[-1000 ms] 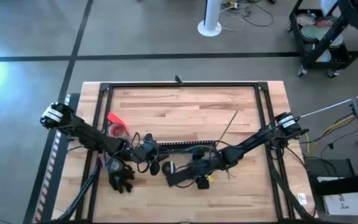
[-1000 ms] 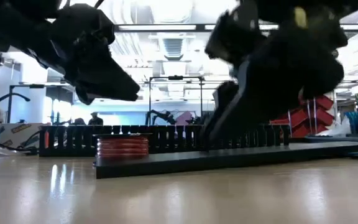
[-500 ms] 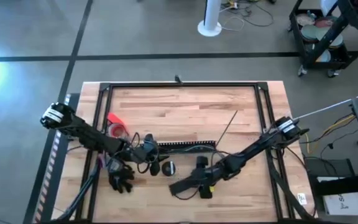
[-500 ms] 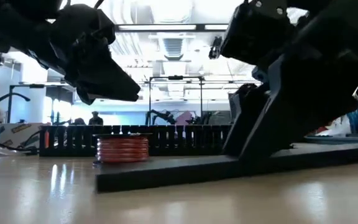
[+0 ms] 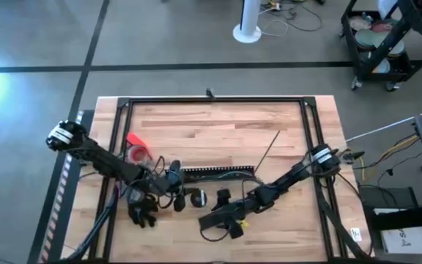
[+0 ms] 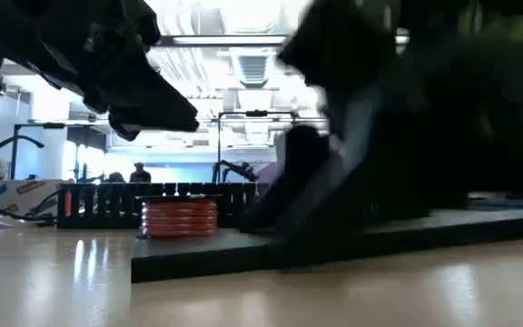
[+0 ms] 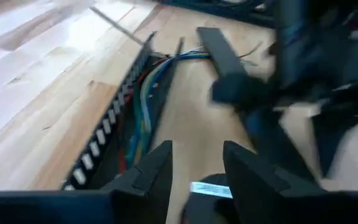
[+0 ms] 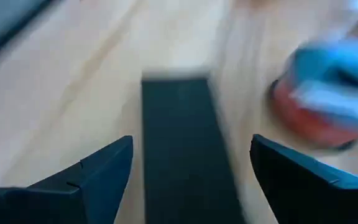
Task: Ziptie cables
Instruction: Close the black cable duct
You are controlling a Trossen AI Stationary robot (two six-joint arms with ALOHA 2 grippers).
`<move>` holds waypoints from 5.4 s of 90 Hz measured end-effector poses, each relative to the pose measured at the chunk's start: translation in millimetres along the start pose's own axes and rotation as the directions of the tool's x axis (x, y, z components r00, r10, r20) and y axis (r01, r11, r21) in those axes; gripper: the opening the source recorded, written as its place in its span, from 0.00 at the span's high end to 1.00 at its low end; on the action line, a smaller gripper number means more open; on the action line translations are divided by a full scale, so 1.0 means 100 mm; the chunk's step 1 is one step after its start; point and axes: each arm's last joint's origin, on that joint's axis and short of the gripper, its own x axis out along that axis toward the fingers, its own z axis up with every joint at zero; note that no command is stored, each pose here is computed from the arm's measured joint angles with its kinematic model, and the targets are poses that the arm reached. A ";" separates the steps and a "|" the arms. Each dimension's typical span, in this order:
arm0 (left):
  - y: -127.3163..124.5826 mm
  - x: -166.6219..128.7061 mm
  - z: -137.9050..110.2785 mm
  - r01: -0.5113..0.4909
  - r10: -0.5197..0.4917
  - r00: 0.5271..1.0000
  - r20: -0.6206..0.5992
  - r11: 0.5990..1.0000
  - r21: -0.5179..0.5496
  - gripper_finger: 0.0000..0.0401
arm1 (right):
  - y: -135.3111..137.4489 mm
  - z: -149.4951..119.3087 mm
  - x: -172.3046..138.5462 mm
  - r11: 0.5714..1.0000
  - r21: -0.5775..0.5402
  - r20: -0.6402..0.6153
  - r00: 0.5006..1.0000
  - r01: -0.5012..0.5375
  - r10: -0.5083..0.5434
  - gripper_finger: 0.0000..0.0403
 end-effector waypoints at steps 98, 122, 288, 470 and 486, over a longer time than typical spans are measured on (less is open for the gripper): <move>-0.14 -0.15 0.14 0.095 -0.095 0.990 0.100 0.995 -0.003 0.74 | -0.03 -0.17 0.00 0.996 -0.020 0.020 0.996 -0.092 0.092 0.46; -0.12 -0.24 0.21 0.097 -0.100 0.989 0.113 0.995 0.031 0.75 | -0.02 0.14 -0.51 0.998 -0.009 -0.078 0.995 -0.069 0.068 0.46; 2.11 1.35 0.27 0.328 -0.330 0.944 -0.013 0.942 -0.067 0.76 | -1.18 -0.08 -0.81 0.962 0.024 -0.047 0.961 0.273 -0.271 0.46; 1.77 1.23 -0.12 0.475 -0.446 0.871 -0.204 0.872 0.122 0.76 | -1.49 -0.16 -1.17 0.982 0.102 -0.111 0.983 0.158 -0.146 0.43; 1.77 1.23 -0.11 0.476 -0.447 0.872 -0.201 0.870 0.132 0.76 | -1.50 -0.17 -1.18 0.984 0.117 -0.110 0.987 0.132 -0.120 0.46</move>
